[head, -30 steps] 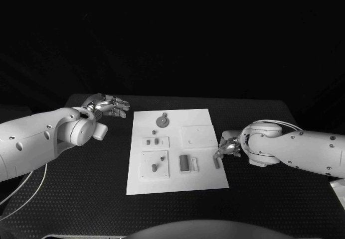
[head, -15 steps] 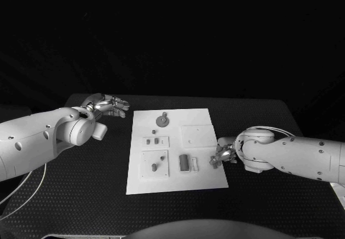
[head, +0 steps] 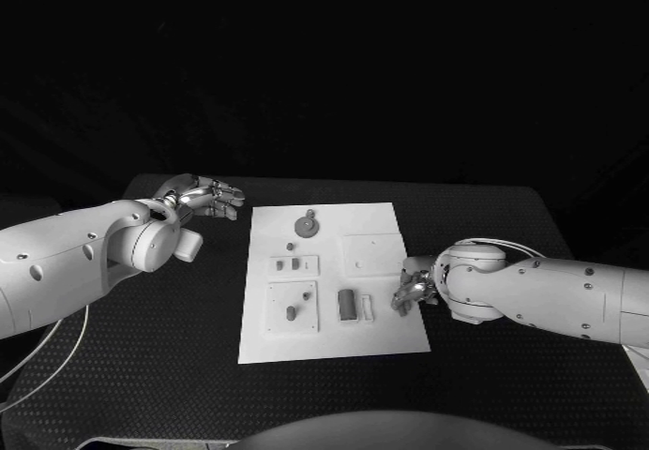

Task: Assemble the parts on the task board

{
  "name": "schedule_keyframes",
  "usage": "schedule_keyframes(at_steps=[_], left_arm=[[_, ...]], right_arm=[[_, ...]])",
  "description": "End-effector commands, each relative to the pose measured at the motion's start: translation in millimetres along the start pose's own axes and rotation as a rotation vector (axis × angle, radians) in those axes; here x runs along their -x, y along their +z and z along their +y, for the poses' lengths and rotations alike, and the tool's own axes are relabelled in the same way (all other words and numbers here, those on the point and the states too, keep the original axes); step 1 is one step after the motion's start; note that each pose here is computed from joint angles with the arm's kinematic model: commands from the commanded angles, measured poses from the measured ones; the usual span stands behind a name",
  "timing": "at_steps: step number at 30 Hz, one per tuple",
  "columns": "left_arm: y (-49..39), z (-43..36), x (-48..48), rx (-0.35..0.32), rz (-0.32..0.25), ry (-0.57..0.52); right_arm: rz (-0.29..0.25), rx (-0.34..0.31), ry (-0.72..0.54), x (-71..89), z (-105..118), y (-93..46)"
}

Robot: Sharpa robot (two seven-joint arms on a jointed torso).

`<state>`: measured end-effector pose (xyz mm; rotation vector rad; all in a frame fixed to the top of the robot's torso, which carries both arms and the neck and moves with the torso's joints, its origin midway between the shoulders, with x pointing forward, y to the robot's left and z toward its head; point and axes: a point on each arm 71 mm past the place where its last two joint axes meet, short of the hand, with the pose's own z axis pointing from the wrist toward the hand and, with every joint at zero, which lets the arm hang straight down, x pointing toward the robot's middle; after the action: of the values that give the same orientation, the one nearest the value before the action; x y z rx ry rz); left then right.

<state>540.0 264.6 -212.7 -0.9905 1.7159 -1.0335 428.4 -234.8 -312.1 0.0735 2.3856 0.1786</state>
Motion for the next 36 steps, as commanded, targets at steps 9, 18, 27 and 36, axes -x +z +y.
schedule_keyframes(at_steps=[9,18,27,36], left_arm=[[0.4,-1.6,-2.2,-0.006,0.015,-0.005],[0.4,-1.6,-1.9,-0.007,0.013,-0.005],[0.2,-1.3,-1.4,-0.006,0.012,-0.005],[0.4,-1.3,-1.8,-0.006,0.014,-0.005]], right_arm=[[0.077,0.023,-0.032,-29.1,7.6,3.5],[0.07,0.068,0.1,-29.7,14.5,-0.1],[0.031,0.094,0.195,-22.2,16.7,-8.0],[0.001,0.125,0.295,-13.1,24.9,-13.7]])
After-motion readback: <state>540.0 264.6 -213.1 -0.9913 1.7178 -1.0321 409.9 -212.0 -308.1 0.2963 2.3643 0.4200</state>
